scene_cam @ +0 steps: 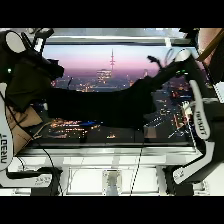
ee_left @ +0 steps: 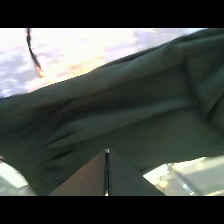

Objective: Fold the clothes and pants, and hang the long-sleeved shirts on hangers.

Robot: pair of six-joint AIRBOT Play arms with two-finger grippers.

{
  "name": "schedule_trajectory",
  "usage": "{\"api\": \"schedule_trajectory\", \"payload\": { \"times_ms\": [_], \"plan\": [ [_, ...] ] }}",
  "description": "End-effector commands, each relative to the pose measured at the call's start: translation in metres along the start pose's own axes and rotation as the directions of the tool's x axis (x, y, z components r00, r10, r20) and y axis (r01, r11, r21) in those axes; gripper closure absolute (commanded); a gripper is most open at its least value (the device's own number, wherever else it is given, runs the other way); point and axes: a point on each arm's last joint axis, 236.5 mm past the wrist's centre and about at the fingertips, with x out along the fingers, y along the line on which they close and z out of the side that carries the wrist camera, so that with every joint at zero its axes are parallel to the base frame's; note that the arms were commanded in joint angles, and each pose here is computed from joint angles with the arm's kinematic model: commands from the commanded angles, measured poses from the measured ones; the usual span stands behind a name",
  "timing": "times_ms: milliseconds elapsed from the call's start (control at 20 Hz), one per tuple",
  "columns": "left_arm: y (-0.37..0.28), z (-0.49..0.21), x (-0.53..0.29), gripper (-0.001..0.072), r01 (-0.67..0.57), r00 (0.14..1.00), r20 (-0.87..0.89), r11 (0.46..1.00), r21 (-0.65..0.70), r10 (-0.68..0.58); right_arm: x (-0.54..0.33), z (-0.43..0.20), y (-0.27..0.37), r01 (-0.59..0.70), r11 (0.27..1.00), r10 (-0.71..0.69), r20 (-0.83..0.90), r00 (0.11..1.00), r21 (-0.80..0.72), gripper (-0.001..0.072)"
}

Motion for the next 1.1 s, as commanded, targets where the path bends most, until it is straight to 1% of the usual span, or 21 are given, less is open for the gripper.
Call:
{"api": "schedule_trajectory", "payload": {
  "times_ms": [0,150,250,350,500,650,750,800,900,1050],
  "plan": [
    [-0.043,-0.001,-0.006,0.0694,0.047,0.999,-0.008,0.995,0.084,-0.046,-0.057,-0.028,-0.005,0.055,0.998,-0.057,0.041,0.998,0.04,0.0703],
    [-0.097,-0.003,0.049,0.0694,0.135,0.99,-0.071,0.977,0.163,-0.125,-0.057,-0.031,0.001,0.051,0.999,-0.051,0.03,0.998,0.016,0.0703],
    [-0.137,-0.009,0.099,0.0694,0.18,0.981,-0.118,0.959,0.221,-0.157,-0.054,-0.024,0.002,0.053,0.996,-0.049,0.051,0.997,-0.067,0.0703],
    [-0.176,-0.013,0.147,0.0694,0.21,0.974,-0.138,0.939,0.273,-0.178,-0.054,-0.007,0.005,0.04,0.997,-0.032,0.12,0.992,-0.061,0.0703],
    [-0.23,-0.03,0.211,0.0694,0.248,0.964,-0.177,0.907,0.342,-0.197,-0.057,0.017,0.03,-0.041,0.995,0.06,0.218,0.974,-0.086,0.0702],
    [-0.264,-0.045,0.251,0.0693,0.266,0.96,-0.189,0.885,0.383,-0.207,-0.048,0.029,0.047,-0.071,0.996,0.08,0.246,0.966,-0.047,0.0702],
    [-0.266,-0.048,0.26,0.0694,0.261,0.961,-0.19,0.882,0.391,-0.2,-0.037,0.028,0.061,-0.077,0.995,0.089,0.224,0.971,-0.062,0.0702],
    [-0.258,-0.045,0.259,0.0694,0.236,0.967,-0.183,0.885,0.402,-0.175,-0.031,0.027,0.068,-0.084,0.995,0.093,0.21,0.973,-0.053,0.0703],
    [-0.215,-0.023,0.247,0.0694,0.106,0.991,-0.121,0.906,0.41,-0.061,-0.021,0.03,0.081,-0.089,0.995,0.095,0.206,0.974,-0.041,0.0703],
    [-0.133,0.013,0.192,0.0694,-0.085,0.994,-0.024,0.911,0.402,0.103,-0.001,0.04,0.096,-0.052,0.998,0.056,0.226,0.972,-0.026,0.0703]
  ]
}}
